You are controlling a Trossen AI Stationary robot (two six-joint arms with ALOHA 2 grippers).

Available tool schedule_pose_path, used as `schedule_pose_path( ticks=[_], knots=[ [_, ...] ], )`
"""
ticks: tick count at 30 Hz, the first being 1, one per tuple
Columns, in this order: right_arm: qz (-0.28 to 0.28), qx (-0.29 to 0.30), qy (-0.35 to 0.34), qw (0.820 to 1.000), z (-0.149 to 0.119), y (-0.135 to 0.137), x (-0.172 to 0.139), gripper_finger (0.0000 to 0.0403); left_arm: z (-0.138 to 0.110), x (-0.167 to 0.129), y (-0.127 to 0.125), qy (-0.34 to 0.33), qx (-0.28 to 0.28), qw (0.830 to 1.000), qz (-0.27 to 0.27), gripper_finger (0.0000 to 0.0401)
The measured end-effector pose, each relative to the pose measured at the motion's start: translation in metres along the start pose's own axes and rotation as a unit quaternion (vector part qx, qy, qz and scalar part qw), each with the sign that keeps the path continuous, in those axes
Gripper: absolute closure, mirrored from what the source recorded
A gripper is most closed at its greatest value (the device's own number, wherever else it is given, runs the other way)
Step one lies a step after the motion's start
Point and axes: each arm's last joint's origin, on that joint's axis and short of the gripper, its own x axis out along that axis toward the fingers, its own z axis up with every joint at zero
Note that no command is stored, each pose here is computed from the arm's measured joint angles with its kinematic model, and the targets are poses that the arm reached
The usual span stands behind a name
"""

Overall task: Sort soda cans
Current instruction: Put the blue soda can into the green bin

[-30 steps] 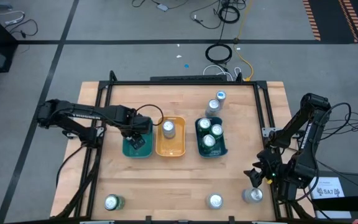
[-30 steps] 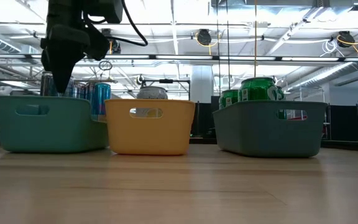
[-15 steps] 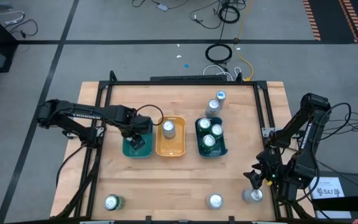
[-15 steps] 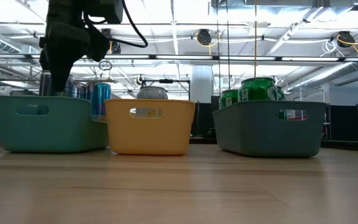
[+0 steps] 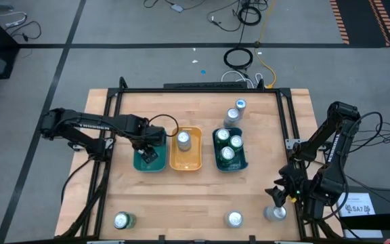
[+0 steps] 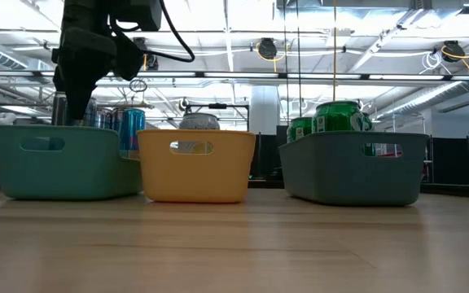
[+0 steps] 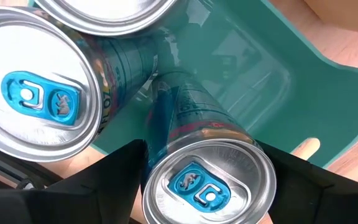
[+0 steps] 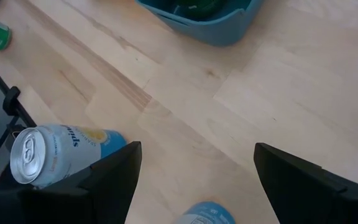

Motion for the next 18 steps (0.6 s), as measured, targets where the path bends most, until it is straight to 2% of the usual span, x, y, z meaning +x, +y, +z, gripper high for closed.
schedule_pose_path(
  ticks=[15,18],
  knots=[
    [0.013,-0.006,0.009,1.0,-0.002,0.0029,-0.0001,0.0101,0.0002,0.0,0.0001,-0.001,0.001,1.0,0.001,0.011],
    [0.013,-0.006,0.009,1.0,-0.002,0.0029,-0.0001,0.0101,0.0011,0.0,0.001,-0.016,-0.007,1.0,0.018,0.0109]
  ],
)
